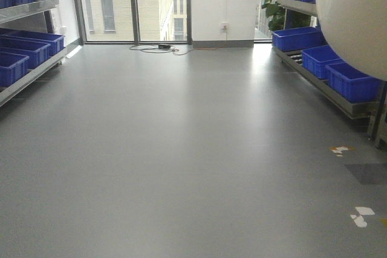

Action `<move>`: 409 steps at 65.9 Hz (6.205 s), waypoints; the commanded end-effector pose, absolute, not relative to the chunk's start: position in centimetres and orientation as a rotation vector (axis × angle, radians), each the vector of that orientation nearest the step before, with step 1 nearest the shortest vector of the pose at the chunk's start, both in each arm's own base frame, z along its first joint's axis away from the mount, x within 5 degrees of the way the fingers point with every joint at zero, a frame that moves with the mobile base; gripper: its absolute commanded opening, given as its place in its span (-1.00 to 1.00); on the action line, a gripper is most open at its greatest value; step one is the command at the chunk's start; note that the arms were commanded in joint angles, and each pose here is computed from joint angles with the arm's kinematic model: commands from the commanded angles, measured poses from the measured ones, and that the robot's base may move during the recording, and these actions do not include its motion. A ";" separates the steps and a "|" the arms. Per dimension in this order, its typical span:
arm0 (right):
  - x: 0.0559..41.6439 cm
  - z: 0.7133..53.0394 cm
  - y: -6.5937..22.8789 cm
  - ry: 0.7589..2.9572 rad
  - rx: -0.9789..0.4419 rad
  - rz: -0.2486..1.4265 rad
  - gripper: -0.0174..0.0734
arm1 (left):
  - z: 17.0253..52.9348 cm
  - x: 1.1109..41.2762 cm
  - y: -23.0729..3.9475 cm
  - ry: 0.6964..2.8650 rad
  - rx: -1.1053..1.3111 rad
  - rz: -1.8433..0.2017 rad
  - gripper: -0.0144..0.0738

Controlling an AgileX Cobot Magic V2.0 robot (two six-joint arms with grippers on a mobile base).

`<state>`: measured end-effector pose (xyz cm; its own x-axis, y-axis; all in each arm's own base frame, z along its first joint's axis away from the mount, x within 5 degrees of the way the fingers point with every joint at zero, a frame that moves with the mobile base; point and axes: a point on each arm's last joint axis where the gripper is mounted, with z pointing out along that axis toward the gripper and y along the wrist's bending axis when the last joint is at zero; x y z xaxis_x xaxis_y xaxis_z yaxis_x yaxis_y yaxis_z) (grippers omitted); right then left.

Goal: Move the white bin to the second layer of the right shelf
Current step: 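Drive toward the windows alongside the blue-bin shelves, then turn toward the roller shelf rack and approach its second layer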

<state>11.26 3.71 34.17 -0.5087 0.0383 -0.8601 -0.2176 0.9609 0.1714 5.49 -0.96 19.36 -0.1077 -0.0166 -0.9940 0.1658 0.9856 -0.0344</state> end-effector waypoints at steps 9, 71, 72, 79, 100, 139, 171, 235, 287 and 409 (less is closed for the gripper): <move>11.5 35.9 3.7 1.963 -0.123 0.324 -0.50 | 19.3 5.5 -1.0 1.596 0.103 -0.171 -0.48; 11.5 35.9 3.7 1.963 -0.123 0.324 -0.50 | 19.3 5.5 -1.0 1.596 0.103 -0.171 -0.48; 11.5 35.9 3.7 1.963 -0.123 0.324 -0.50 | 19.3 5.5 -1.0 1.596 0.103 -0.171 -0.48; 11.5 35.9 3.7 1.963 -0.123 0.324 -0.50 | 19.3 5.5 -1.0 1.596 0.103 -0.171 -0.48; 11.5 35.9 3.7 1.963 -0.123 0.324 -0.50 | 19.3 5.5 -1.0 1.596 0.103 -0.171 -0.48; 11.5 35.9 3.7 1.963 -0.123 0.324 -0.50 | 19.3 5.5 -1.0 1.596 0.103 -0.171 -0.48; 11.5 35.9 3.7 1.963 -0.123 0.324 -0.50 | 19.3 5.5 -1.0 1.596 0.103 -0.171 -0.48; 11.5 35.9 3.7 1.963 -0.123 0.324 -0.50 | 19.3 5.5 -1.0 1.596 0.103 -0.171 -0.48; 11.5 35.9 3.7 1.964 -0.123 0.323 -0.50 | 19.3 5.5 -1.0 1.596 0.103 -0.171 -0.48; 11.5 35.9 3.7 1.964 -0.123 0.323 -0.50 | 19.3 5.5 -1.0 1.596 0.103 -0.171 -0.48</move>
